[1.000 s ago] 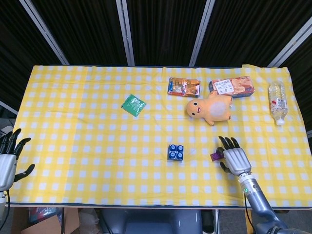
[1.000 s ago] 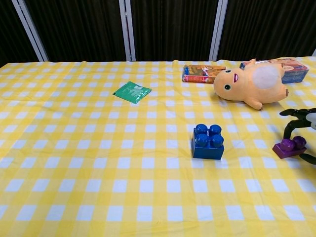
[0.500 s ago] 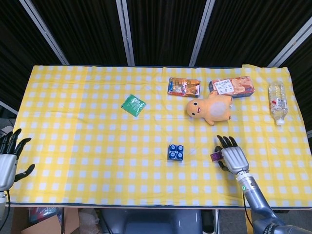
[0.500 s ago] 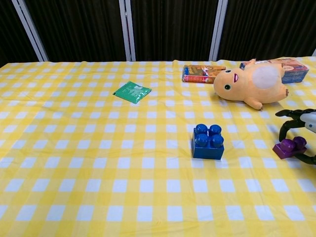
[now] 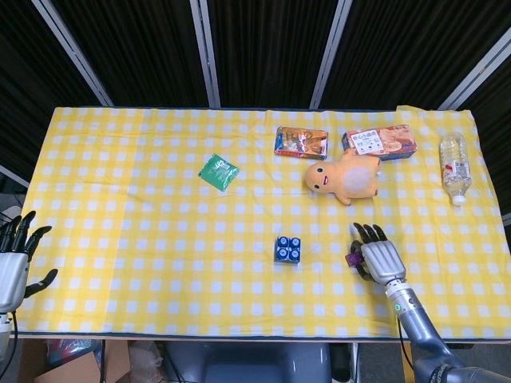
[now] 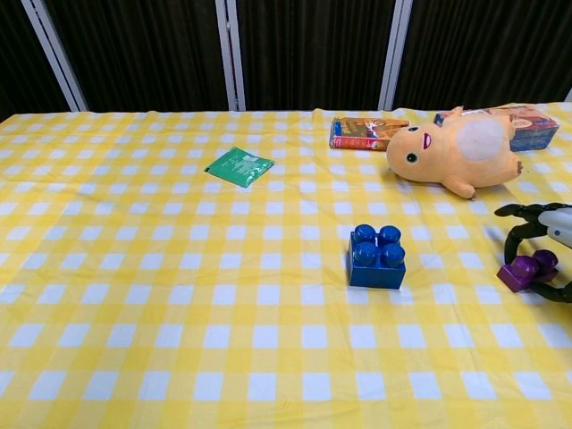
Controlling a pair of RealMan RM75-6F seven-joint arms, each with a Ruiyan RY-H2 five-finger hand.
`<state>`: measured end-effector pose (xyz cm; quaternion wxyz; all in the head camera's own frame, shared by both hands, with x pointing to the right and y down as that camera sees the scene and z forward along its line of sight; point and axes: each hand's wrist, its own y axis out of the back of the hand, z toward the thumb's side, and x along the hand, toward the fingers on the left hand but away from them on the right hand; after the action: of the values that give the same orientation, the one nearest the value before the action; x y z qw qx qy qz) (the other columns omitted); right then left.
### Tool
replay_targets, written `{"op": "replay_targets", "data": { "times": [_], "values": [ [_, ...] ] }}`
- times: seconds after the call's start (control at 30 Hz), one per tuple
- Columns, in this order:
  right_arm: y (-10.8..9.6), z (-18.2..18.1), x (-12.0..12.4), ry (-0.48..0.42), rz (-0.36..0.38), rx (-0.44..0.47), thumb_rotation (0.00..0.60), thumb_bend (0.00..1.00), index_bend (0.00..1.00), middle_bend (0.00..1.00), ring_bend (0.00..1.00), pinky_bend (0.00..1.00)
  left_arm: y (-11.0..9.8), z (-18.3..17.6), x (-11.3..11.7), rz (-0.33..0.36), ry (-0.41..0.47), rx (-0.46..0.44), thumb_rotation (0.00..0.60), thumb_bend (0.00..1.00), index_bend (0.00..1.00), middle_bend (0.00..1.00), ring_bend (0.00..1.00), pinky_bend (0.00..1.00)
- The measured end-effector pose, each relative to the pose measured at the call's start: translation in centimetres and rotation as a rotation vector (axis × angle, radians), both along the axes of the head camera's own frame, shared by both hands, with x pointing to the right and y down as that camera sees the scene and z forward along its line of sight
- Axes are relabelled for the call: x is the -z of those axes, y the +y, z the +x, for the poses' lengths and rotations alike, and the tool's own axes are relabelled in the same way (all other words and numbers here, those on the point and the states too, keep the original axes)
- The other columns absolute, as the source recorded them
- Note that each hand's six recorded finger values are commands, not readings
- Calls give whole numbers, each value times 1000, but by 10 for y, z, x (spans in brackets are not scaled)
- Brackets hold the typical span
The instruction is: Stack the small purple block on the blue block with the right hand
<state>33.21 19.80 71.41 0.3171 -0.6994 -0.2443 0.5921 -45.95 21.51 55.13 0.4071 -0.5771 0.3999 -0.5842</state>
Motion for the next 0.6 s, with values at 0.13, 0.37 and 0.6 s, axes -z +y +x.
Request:
{"op": "replay_targets", "data": {
  "times": [0.13,0.37,0.6],
  "values": [
    [-2,0,0,-3,4,-3,600,449,429,0,0,0,0,0,0,1,1,0,600,243,200,0,0,100],
    [1,0,6,-8,5,1,600,449,465,0,0,0,1,1,0,0,1,-4,600,243,201,0,0,100],
    [-2,-4,4,-21,6,6,600,449,512,0,0,0,1,1,1,3,4,-2,600,243,201,0,0,100]
  ]
}}
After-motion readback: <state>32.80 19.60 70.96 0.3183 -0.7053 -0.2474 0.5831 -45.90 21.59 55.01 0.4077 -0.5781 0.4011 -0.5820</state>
